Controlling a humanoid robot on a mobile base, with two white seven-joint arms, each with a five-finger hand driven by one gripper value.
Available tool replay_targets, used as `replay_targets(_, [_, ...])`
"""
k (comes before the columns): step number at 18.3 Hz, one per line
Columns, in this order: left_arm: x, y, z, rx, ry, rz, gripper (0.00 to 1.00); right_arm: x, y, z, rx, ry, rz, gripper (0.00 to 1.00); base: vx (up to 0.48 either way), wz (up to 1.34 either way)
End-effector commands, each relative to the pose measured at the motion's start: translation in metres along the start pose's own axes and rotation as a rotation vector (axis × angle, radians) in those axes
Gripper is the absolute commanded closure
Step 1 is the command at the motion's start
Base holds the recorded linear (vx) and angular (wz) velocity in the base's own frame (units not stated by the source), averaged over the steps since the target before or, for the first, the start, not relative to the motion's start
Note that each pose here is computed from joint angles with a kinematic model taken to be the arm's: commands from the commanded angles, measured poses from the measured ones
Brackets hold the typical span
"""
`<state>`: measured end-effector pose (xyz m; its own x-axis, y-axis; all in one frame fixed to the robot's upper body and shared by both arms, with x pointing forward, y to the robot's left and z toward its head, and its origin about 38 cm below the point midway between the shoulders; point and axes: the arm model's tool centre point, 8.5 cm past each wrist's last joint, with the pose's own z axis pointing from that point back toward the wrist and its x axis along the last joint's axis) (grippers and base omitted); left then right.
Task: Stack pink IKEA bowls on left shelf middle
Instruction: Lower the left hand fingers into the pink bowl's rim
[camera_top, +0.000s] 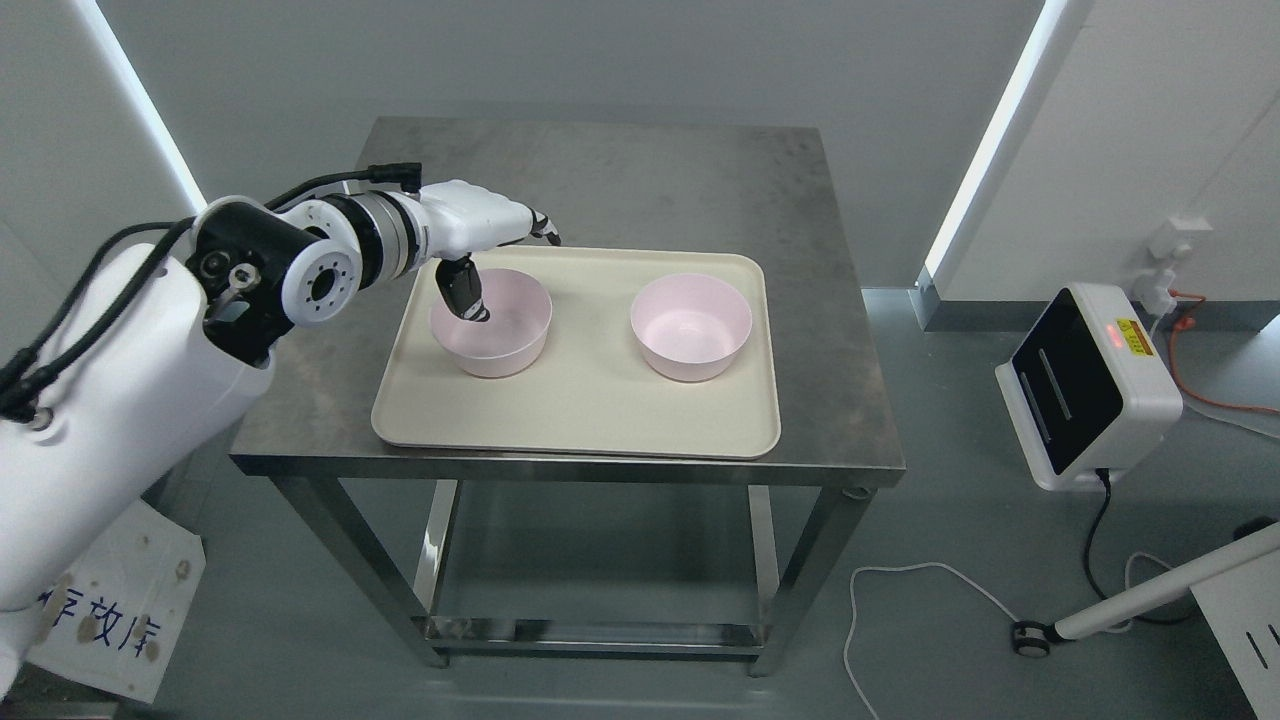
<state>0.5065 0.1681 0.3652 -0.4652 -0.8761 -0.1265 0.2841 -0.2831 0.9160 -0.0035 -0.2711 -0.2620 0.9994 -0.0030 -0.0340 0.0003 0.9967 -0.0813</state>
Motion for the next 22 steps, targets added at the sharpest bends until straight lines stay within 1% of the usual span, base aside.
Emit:
replay_targets(1, [0.055, -0.024, -0.052, -0.116, -0.069, -0.024, 0.2, -0.004, -0.011, -0.001, -0.017, -0.01, -0.011, 0.0, 0.0, 0.0])
replay_targets(5, [0.049, -0.01, -0.065, -0.124, -0.044, -0.006, 0.2, -0.004, -0.011, -0.001, -0.017, -0.008, -0.011, 0.0, 0.0, 0.0])
replay_targets(7, [0.048, -0.005, -0.065, -0.117, -0.046, -0.001, 0.19, -0.004, -0.011, -0.001, -0.017, -0.01, -0.011, 0.0, 0.0, 0.0])
replay_targets(9, [0.054, -0.001, -0.065, -0.109, -0.06, -0.001, 0.19, -0.004, -0.011, -0.001, -0.017, -0.01, -0.012, 0.0, 0.0, 0.0])
replay_targets(10, [0.054, 0.009, -0.062, -0.09, -0.062, 0.002, 0.19, -0.004, -0.011, -0.001, -0.017, -0.01, -0.012, 0.0, 0.0, 0.0])
replay_targets(12, [0.048, 0.028, -0.054, -0.055, -0.056, 0.008, 0.19, -0.004, -0.011, -0.001, -0.017, -0.01, -0.011, 0.0, 0.0, 0.0])
replay_targets(14, [0.044, 0.028, -0.054, -0.057, -0.05, 0.013, 0.19, -0.004, -0.011, -0.001, -0.017, -0.01, -0.011, 0.0, 0.0, 0.0])
replay_targets(16, [0.033, 0.023, -0.053, -0.062, -0.03, 0.022, 0.18, -0.004, -0.011, -0.001, -0.017, -0.008, -0.011, 0.0, 0.0, 0.0])
replay_targets(20, [-0.011, 0.027, -0.05, -0.047, 0.044, 0.091, 0.17, -0.004, -0.011, -0.001, -0.017, -0.01, -0.011, 0.0, 0.0, 0.0])
replay_targets(22, [-0.022, 0.019, -0.054, -0.062, 0.055, 0.105, 0.17, -0.004, -0.011, -0.001, -0.017, -0.008, -0.011, 0.0, 0.0, 0.0])
